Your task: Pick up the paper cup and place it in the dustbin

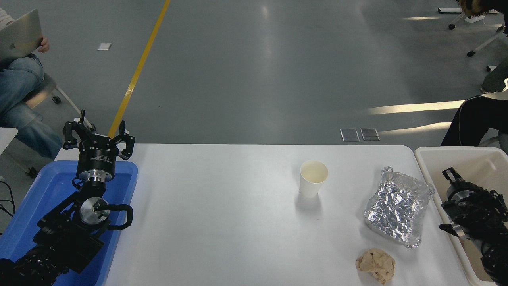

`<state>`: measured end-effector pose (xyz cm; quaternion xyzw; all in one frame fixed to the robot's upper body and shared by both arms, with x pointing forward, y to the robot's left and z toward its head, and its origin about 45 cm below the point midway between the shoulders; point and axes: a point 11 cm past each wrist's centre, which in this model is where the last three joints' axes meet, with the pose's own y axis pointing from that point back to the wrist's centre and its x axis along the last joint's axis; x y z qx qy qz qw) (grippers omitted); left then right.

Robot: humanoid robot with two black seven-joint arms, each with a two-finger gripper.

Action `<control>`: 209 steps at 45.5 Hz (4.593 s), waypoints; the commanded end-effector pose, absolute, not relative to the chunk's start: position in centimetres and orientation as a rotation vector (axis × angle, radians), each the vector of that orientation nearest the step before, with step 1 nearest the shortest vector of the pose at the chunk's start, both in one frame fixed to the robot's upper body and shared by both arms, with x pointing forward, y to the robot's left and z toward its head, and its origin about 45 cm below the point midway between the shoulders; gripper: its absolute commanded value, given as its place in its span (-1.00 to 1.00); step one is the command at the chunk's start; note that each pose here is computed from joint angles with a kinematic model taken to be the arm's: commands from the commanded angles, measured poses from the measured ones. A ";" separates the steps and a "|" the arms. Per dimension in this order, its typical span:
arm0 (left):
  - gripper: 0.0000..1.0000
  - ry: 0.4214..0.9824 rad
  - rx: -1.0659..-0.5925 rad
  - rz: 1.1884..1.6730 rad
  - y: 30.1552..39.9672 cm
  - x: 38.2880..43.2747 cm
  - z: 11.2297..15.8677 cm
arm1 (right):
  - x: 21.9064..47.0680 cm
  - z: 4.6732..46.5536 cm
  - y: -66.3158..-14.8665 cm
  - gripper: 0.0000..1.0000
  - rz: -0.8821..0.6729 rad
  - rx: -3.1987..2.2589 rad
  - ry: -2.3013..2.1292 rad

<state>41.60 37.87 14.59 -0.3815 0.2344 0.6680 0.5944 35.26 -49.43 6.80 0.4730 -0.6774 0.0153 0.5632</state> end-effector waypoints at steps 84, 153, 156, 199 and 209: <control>0.98 0.545 -0.886 1.553 37.85 41.60 14.57 | 35.8 12.1 -51.2 1.00 -0.144 1.264 -1.598; 0.98 0.545 -0.886 1.553 37.85 41.60 14.57 | 38.7 50.4 -32.1 1.00 0.422 1.650 -0.908; 0.98 0.545 -0.886 1.553 37.85 41.60 14.57 | 37.9 50.4 -31.0 1.00 0.421 1.662 -0.868; 0.98 0.544 -0.887 1.554 37.86 41.60 14.58 | 32.1 46.0 -24.4 1.00 0.155 1.743 -0.297; 0.98 0.544 -0.887 1.554 37.86 41.60 14.58 | 32.1 43.2 -24.4 1.00 0.085 1.731 -0.237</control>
